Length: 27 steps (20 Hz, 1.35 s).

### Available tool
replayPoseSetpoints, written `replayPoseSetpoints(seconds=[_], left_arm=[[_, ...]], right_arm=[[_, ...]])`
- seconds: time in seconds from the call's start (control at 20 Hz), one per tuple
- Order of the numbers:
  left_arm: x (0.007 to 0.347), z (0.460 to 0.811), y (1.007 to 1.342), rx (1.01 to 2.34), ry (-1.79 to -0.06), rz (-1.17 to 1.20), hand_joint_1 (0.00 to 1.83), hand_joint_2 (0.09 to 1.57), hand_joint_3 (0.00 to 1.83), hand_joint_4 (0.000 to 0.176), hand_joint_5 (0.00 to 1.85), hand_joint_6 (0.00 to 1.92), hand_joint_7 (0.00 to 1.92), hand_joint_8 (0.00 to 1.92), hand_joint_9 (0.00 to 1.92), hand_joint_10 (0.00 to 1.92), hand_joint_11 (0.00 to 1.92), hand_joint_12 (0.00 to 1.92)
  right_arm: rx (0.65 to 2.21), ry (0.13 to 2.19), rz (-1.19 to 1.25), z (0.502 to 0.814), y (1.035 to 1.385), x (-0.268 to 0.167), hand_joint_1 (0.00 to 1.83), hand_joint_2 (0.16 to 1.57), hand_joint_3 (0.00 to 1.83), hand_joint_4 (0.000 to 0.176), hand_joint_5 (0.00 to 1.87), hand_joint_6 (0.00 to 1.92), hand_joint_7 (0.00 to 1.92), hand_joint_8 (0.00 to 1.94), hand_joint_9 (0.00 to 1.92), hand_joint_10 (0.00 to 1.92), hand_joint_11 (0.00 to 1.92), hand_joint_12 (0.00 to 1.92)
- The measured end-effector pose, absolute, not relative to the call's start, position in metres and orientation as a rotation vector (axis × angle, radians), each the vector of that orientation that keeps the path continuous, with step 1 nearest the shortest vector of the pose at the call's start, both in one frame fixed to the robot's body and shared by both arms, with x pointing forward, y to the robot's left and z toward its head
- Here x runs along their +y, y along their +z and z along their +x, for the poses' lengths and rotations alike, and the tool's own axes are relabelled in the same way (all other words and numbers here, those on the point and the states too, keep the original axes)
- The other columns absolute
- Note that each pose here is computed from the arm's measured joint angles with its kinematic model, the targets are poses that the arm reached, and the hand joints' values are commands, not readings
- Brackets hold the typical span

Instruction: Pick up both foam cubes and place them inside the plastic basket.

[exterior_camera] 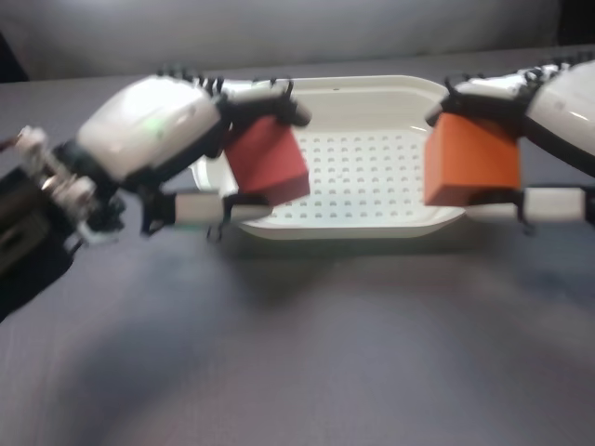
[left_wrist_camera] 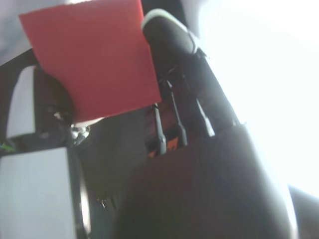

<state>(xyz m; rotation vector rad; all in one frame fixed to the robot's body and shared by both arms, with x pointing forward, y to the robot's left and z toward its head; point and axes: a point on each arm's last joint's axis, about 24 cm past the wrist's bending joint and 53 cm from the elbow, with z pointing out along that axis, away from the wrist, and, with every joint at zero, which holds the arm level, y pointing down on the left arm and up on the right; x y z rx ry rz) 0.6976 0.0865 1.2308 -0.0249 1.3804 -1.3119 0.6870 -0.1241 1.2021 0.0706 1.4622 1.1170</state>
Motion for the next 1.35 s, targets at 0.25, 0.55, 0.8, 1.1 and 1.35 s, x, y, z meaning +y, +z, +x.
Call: replayPoseSetpoints(seconds=[0.25,0.55,0.8,1.1,1.35], left_arm=[[0.094,0.739,1.201,1.497,-1.192,-0.138,0.48,1.03,0.00,0.096,0.01,0.07,0.02,0.04,0.01,0.11,0.01,1.81],[0.095,0.738,1.198,1.496,-1.197,-0.160,0.51,0.88,0.01,0.148,0.00,0.00,0.00,0.00,0.00,0.00,0.00,0.01],[0.129,0.706,1.215,1.398,-1.227,-0.157,0.43,1.16,0.03,0.092,0.00,0.00,0.00,0.00,0.00,0.00,0.00,0.00],[0.176,0.650,1.239,1.195,-1.314,-0.199,0.67,1.39,0.00,0.072,0.00,0.00,0.11,0.01,0.13,0.04,0.00,1.04],[0.206,0.617,1.274,0.999,-1.342,-0.194,0.52,1.32,0.00,0.052,0.00,0.00,0.00,0.00,0.02,0.00,0.00,0.40]], right_arm=[[1.585,1.060,0.121,0.722,1.172,-0.112,0.15,1.17,0.00,0.091,0.00,0.02,0.01,0.02,0.00,0.09,0.00,1.00],[1.579,1.067,0.124,0.718,1.176,-0.108,0.13,1.00,0.00,0.176,0.00,0.00,0.00,0.00,0.00,0.00,0.00,0.54],[1.466,1.104,0.098,0.689,1.214,-0.123,0.12,1.12,0.01,0.150,0.00,0.00,0.00,0.00,0.00,0.00,0.00,0.02],[1.318,1.119,0.105,0.633,1.239,-0.167,0.25,1.25,0.01,0.087,0.00,0.00,0.00,0.00,0.00,0.00,0.00,0.00],[1.140,1.116,0.147,0.598,1.268,-0.207,0.31,1.23,0.00,0.041,0.00,0.00,0.00,0.00,0.00,0.00,0.00,0.00]])
